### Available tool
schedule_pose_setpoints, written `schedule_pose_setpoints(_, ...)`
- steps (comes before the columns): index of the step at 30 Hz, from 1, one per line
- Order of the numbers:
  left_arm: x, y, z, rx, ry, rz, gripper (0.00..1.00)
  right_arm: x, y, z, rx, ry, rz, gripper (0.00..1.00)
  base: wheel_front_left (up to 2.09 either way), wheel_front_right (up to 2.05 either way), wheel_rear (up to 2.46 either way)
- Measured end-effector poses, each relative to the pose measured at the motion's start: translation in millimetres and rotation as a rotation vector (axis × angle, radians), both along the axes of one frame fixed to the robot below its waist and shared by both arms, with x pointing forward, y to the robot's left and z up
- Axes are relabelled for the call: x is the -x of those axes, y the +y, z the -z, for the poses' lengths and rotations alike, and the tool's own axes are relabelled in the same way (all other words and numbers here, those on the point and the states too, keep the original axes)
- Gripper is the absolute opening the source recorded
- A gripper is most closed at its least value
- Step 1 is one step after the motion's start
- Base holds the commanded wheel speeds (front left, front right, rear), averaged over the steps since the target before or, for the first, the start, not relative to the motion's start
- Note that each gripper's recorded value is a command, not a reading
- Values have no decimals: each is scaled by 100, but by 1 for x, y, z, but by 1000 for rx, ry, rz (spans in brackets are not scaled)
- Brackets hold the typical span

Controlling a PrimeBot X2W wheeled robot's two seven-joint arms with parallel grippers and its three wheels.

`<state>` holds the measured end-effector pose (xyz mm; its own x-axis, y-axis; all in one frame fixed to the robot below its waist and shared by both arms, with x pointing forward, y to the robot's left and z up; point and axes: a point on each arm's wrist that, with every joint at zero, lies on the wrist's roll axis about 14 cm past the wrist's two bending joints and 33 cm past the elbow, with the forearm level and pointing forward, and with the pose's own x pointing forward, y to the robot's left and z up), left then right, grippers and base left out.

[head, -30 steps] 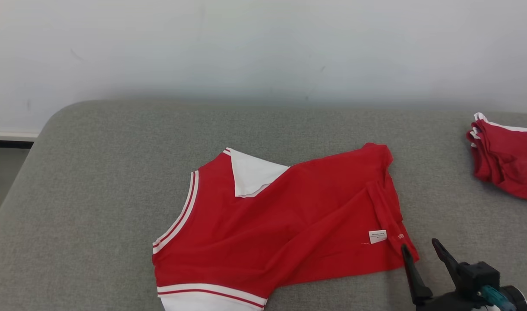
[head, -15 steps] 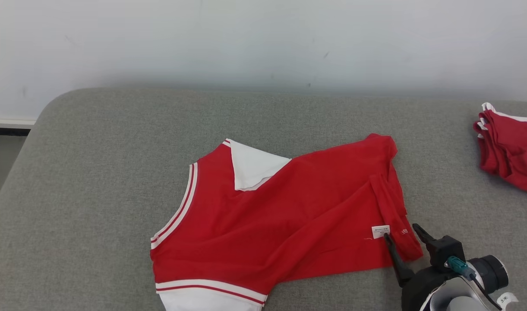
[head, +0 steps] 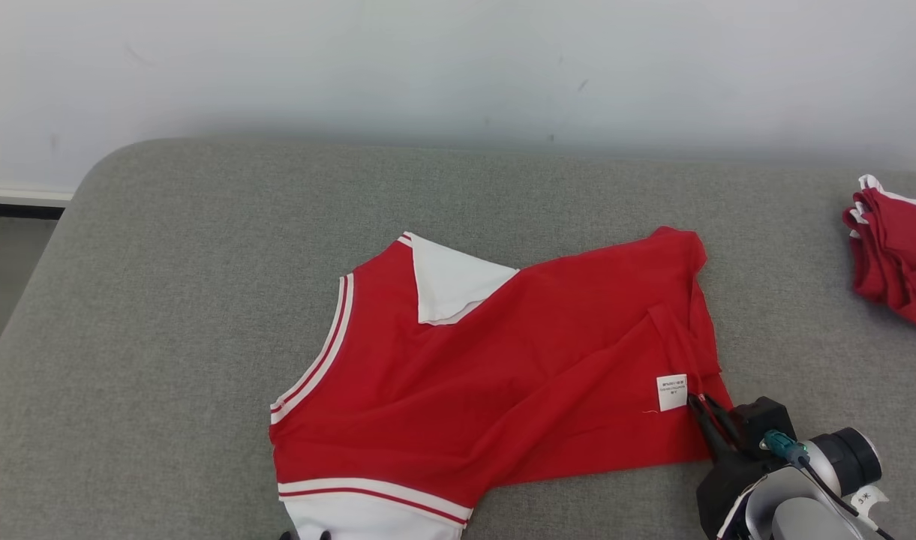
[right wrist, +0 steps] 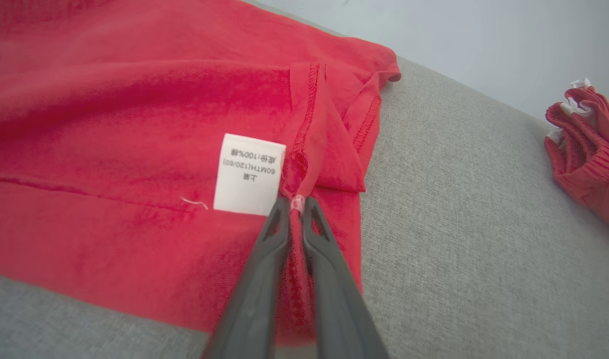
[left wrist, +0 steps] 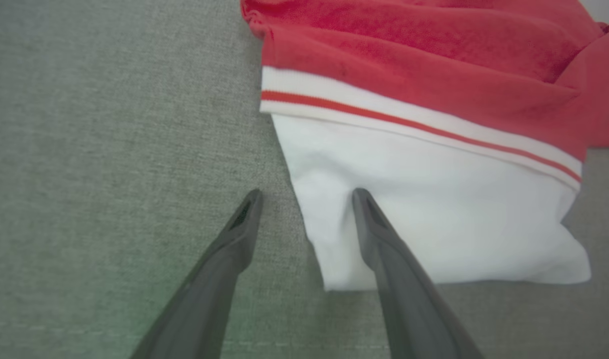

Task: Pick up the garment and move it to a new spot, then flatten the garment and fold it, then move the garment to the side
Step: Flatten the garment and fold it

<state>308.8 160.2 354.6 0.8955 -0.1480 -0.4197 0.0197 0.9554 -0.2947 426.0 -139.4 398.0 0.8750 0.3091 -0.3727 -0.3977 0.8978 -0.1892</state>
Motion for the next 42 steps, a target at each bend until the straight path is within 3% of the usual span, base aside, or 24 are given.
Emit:
schedule_pose_setpoints(1,-1,-1,0,-1,0,5,0,-1,0,0,1,-1,-1,0,0,0,0)
schedule_pose_setpoints(7,-8,-7,-13,25,-42,14,0,-4,1,-13,-27,-51,7,0,0,0,0)
schedule_pose_setpoints(10,-11,-4,-24,37,-85,-2,0,3,3,-19,-100,-64,40,0,0,0,0)
schedule_pose_setpoints(17,-27,0,-74,46,-263,-7,0,7,0,-58,-240,-174,70,0,0,0,0)
schedule_pose_setpoints(22,-61,5,-132,14,-446,38,0,-6,10,-97,-325,-268,37,0,0,0,0)
schedule_pose_setpoints(28,-132,10,-233,-97,-683,170,0,-47,25,-160,-438,-365,2,0,0,0,0)
schedule_pose_setpoints(32,-183,6,-303,-92,-778,227,0,-85,32,-202,-530,-414,-6,0,0,0,0)
schedule_pose_setpoints(38,-261,14,-384,-121,-862,233,0,-156,33,-264,-687,-482,15,0,0,0,0)
schedule_pose_setpoints(42,-319,17,-424,-98,-909,197,0,-211,25,-299,-880,-485,64,0,0,0,0)
